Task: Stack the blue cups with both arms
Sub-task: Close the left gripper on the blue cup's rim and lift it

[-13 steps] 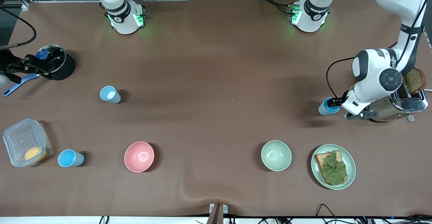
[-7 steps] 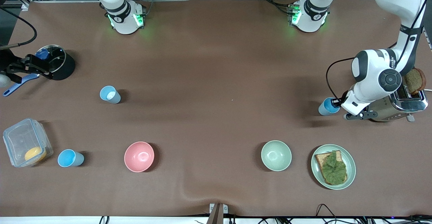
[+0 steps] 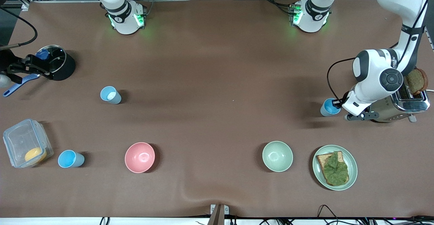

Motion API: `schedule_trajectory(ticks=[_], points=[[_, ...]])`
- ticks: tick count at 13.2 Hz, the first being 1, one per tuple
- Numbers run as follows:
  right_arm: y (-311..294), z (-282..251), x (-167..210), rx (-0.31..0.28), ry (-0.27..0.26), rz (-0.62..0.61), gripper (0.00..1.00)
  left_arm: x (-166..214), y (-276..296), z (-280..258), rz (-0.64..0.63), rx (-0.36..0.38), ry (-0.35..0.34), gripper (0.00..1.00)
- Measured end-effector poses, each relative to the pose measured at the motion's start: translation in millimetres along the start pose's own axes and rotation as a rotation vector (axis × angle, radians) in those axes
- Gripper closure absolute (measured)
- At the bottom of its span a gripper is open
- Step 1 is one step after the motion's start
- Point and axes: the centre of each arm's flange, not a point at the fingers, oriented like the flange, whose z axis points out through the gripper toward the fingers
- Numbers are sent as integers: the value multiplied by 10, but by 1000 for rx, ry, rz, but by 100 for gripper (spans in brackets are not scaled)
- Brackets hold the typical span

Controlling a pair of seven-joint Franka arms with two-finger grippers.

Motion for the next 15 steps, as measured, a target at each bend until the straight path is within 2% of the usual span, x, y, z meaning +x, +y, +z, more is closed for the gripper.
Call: schedule_trajectory(ticks=[15], points=[[36, 4, -10, 1, -4, 7, 0, 37, 32, -27, 5, -1, 12, 97]])
